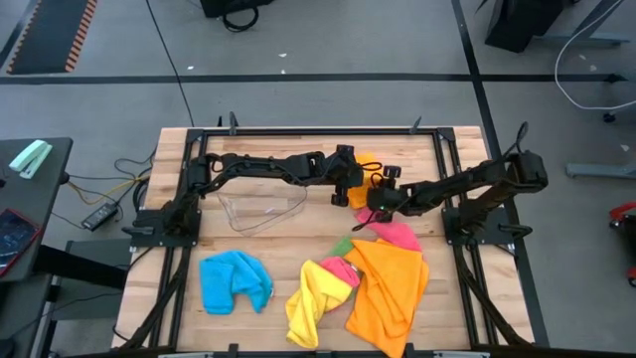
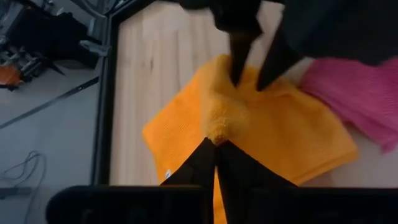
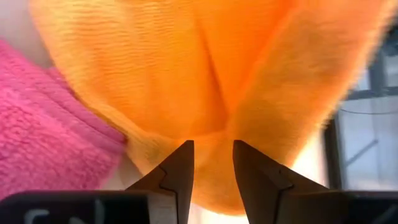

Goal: Fold microfiber towels
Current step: Fold the orange microfiber towel

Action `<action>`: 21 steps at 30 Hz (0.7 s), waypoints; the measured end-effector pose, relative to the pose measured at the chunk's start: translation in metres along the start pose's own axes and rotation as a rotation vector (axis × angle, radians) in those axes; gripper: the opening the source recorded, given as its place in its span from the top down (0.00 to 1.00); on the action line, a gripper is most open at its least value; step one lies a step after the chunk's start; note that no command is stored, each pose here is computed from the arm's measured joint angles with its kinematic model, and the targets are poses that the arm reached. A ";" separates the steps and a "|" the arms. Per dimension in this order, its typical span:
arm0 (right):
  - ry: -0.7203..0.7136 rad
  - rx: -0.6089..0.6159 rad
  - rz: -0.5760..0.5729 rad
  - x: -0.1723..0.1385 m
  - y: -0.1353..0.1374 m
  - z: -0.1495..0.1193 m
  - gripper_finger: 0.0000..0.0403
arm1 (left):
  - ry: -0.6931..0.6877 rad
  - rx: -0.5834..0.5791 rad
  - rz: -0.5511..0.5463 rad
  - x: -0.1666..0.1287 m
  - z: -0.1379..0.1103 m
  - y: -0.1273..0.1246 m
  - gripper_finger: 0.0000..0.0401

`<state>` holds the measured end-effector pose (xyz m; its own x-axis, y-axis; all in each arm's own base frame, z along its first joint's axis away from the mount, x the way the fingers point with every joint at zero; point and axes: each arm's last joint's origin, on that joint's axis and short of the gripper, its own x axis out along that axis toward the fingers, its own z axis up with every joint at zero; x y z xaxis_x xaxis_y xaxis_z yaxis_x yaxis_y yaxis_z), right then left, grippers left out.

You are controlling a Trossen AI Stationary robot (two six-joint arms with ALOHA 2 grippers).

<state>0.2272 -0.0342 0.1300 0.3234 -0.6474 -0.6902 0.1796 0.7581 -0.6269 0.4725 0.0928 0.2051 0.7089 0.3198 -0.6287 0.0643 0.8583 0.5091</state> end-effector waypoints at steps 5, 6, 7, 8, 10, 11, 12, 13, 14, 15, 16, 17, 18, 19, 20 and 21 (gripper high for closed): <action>-0.004 0.073 -0.016 -0.007 -0.005 -0.001 0.70 | -0.008 0.000 -0.012 0.000 0.000 0.000 0.98; -0.016 0.094 0.003 -0.007 -0.005 0.000 0.70 | -0.007 -0.002 -0.011 0.000 -0.001 0.001 0.97; -0.032 0.120 0.027 -0.007 -0.004 0.002 0.70 | -0.008 -0.006 -0.005 0.001 -0.001 0.003 0.96; -0.039 0.146 0.050 -0.006 -0.004 0.002 0.70 | -0.010 -0.011 0.003 0.001 -0.003 0.006 0.95; -0.036 0.202 0.082 -0.001 -0.004 0.003 0.70 | -0.020 -0.026 0.026 0.005 -0.005 0.012 0.93; -0.025 0.218 0.092 0.002 -0.004 0.002 0.70 | -0.018 -0.033 0.034 0.007 -0.007 0.014 0.93; -0.018 0.230 0.094 0.006 -0.004 0.002 0.70 | -0.008 -0.040 0.035 0.008 -0.010 0.016 0.94; -0.012 0.236 0.093 0.009 -0.004 0.002 0.70 | 0.000 -0.048 0.037 0.010 -0.013 0.018 0.94; 0.002 0.238 0.091 0.012 -0.005 0.000 0.70 | -0.005 -0.054 0.045 0.012 -0.014 0.019 0.95; 0.009 0.246 0.089 0.016 -0.005 0.000 0.70 | -0.003 -0.060 0.048 0.014 -0.016 0.020 0.96; 0.013 0.257 0.086 0.019 -0.006 0.000 0.70 | 0.008 -0.061 0.043 0.014 -0.018 0.021 0.97; 0.015 0.270 0.076 0.023 -0.007 0.000 0.70 | 0.009 -0.064 0.044 0.015 -0.019 0.022 0.98; 0.020 0.279 0.069 0.027 -0.009 -0.001 0.70 | 0.007 -0.063 0.044 0.015 -0.018 0.022 0.98; 0.027 0.284 0.063 0.030 -0.010 -0.001 0.70 | 0.008 -0.062 0.045 0.015 -0.018 0.022 0.98; 0.024 0.298 0.057 0.033 -0.012 -0.001 0.70 | 0.008 -0.061 0.044 0.015 -0.018 0.022 0.97; 0.031 0.310 0.052 0.035 -0.014 -0.002 0.70 | 0.011 -0.060 0.042 0.015 -0.019 0.021 0.96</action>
<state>0.2341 -0.0674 0.1139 0.3123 -0.6058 -0.7317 0.4402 0.7749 -0.4537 0.4711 0.1234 0.1956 0.7020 0.3603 -0.6143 -0.0080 0.8665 0.4991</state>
